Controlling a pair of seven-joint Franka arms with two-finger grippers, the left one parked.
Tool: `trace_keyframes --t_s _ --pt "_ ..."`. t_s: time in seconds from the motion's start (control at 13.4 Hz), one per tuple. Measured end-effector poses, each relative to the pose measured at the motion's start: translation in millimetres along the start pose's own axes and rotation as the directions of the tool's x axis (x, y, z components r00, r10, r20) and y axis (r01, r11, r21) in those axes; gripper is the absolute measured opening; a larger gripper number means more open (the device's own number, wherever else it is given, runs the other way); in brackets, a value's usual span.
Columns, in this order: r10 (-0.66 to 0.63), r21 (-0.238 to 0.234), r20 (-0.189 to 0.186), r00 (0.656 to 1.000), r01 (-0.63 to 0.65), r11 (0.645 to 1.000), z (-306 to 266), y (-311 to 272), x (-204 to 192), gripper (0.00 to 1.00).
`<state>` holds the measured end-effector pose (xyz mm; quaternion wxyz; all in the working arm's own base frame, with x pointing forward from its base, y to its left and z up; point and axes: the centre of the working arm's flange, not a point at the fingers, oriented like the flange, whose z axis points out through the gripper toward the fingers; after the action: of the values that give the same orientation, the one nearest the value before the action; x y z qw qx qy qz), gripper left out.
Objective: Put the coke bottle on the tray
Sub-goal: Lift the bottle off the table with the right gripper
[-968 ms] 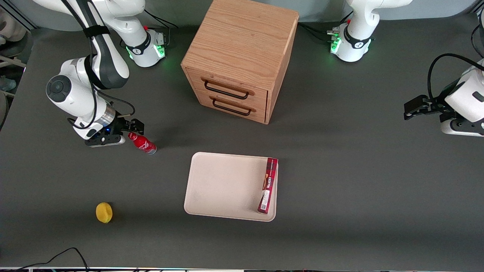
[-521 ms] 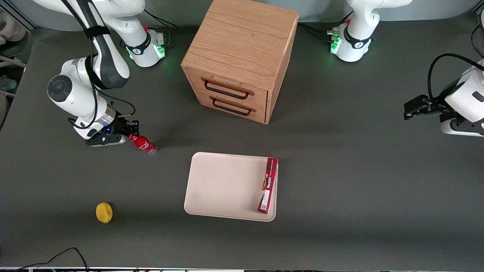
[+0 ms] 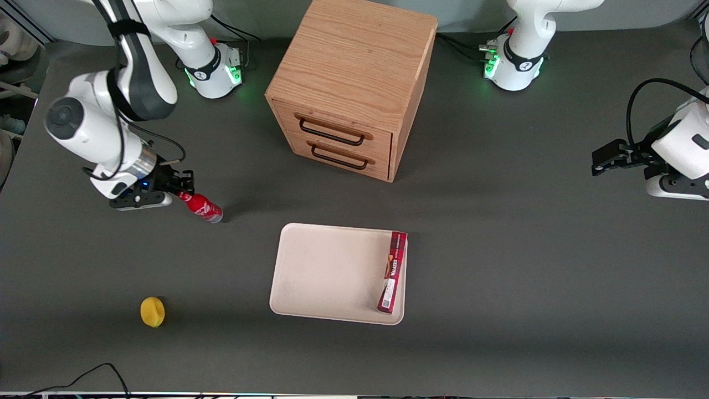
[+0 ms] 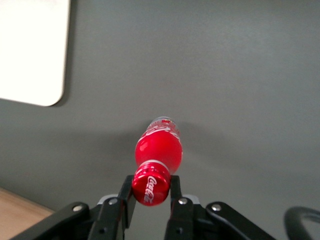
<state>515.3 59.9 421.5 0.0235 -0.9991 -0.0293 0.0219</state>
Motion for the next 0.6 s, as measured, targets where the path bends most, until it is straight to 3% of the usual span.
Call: trace_keyframes --t_s 0.3,0.6 --pt "0.013 0.005 0.028 1.000 -0.013 1.000 -123.2 5.6 0.3 0.31" --pt "0.031 0.005 0.039 0.999 -0.031 1.000 -198.6 14.6 -9.6 0.31"
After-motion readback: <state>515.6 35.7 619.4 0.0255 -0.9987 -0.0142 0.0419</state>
